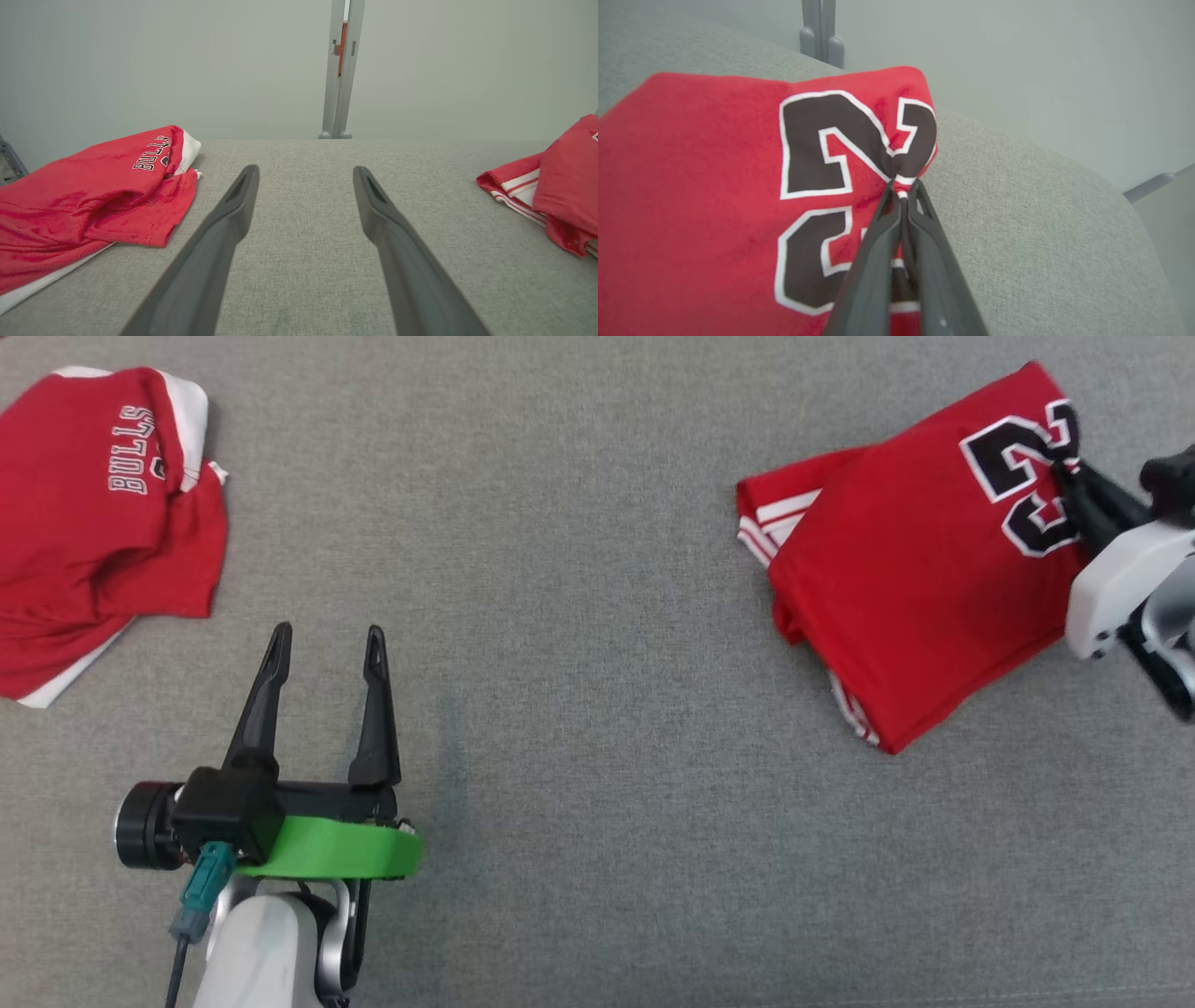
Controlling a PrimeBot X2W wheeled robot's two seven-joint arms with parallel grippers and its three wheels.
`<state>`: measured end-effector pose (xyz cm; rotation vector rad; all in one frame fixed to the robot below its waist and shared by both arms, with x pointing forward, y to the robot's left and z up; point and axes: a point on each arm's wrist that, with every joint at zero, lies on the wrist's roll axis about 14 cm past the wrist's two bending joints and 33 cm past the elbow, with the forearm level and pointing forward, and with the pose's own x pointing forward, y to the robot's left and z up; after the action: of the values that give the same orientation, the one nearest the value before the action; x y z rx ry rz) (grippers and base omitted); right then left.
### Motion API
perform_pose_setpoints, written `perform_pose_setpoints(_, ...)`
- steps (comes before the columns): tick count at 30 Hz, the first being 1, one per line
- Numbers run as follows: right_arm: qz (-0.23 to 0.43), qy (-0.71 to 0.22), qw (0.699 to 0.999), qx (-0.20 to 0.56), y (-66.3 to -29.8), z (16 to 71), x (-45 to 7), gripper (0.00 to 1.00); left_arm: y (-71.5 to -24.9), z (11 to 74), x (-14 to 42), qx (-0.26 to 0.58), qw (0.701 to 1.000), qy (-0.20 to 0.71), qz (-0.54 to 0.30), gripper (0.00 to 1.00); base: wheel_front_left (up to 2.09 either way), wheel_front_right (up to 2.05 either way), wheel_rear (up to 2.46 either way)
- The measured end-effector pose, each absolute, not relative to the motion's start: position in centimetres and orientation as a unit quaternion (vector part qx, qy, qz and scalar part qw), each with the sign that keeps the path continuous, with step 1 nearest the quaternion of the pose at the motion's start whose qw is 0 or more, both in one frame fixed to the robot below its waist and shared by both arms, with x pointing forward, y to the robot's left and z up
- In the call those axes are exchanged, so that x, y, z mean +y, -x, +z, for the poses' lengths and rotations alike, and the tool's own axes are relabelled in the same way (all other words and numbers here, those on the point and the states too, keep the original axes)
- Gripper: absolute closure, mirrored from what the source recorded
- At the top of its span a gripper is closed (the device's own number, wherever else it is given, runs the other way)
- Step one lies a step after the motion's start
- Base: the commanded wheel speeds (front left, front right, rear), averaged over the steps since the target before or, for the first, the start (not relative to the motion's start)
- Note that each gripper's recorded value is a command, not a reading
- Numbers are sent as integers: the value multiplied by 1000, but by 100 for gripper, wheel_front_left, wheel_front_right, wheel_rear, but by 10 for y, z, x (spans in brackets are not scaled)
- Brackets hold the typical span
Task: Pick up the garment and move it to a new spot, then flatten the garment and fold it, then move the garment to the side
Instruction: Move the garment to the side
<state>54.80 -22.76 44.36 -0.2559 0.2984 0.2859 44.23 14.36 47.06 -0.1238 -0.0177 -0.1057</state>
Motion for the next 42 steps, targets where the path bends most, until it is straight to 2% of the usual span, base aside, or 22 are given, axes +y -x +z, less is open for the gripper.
perform_pose_setpoints(7,79,179,966,169,-571,444,-310,100,-474,443,123,5,995,44,-84,0,0,0,0)
perform_pose_setpoints(16,-29,227,952,203,-556,456,-419,100,-497,409,89,20,989,38,-139,0,0,0,0)
perform_pose_setpoints(23,-69,242,944,214,-557,468,-450,100,-500,401,78,18,988,44,-150,0,0,0,0)
perform_pose_setpoints(29,-80,248,942,214,-565,471,-456,100,-498,400,82,19,989,41,-144,0,0,0,0)
perform_pose_setpoints(30,-82,249,941,213,-565,472,-457,62,-497,399,83,20,989,40,-142,0,0,0,0)
perform_pose_setpoints(31,-85,252,941,211,-566,473,-459,5,-497,399,83,20,989,40,-141,0,0,0,0)
perform_pose_setpoints(32,-89,258,939,210,-567,475,-462,0,-497,400,83,20,989,40,-140,0,0,0,0)
perform_pose_setpoints(42,-60,270,946,168,-577,495,-436,0,-491,410,88,20,990,52,-129,0,0,0,0)
